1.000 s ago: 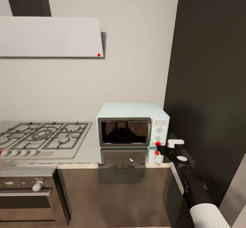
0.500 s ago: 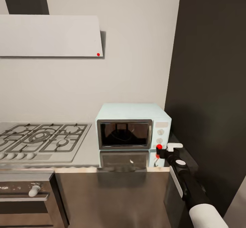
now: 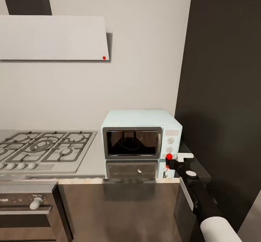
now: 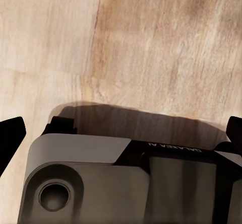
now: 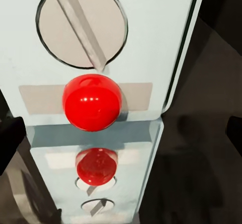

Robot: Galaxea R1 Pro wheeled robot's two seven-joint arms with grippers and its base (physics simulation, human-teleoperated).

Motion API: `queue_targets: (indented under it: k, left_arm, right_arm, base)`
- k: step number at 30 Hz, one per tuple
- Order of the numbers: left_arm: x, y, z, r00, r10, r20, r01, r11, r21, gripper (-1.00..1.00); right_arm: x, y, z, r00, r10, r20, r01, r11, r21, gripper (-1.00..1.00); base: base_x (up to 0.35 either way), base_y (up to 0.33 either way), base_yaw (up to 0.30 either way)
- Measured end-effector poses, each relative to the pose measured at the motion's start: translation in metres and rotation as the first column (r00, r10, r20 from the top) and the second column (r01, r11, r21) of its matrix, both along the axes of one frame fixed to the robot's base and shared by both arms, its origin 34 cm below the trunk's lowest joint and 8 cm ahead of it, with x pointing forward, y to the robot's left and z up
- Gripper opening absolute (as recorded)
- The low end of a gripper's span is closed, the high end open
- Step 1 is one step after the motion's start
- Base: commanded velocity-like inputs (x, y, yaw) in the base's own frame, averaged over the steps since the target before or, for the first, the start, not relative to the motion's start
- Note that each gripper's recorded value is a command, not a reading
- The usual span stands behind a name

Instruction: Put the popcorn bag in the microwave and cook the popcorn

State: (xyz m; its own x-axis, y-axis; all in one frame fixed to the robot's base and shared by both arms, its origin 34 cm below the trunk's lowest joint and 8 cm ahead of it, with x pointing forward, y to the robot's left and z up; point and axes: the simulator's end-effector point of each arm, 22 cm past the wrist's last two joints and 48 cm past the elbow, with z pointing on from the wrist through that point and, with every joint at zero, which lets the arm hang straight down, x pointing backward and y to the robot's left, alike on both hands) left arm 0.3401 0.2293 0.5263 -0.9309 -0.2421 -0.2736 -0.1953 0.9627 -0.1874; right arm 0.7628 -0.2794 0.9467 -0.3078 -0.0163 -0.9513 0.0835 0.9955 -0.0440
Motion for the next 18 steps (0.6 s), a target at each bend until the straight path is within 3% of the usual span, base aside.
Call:
queue_targets:
  k: [8,9,18]
  left_arm:
    - [0.000,0.000,0.000,1.000,0.000,0.000,0.000,1.000,0.000,1.00]
    - [0.000,0.000,0.000,1.000,-0.001,0.000,0.001,1.000,0.000,1.00]
    - [0.000,0.000,0.000,1.000,-0.001,0.000,0.001,1.000,0.000,1.00]
  right_arm:
    - [-0.002,0.001,-0.013,1.000,-0.002,-0.030,0.002,1.000,-0.011,1.00]
    - [-0.002,0.001,-0.014,1.000,-0.002,-0.030,0.001,1.000,-0.012,-1.00]
    - [-0.002,0.002,-0.012,1.000,0.004,-0.027,-0.004,1.000,-0.011,-1.00]
  base:
    - [0.000,0.000,0.000]
    - [0.000,0.000,0.000]
    - [0.000,0.000,0.000]
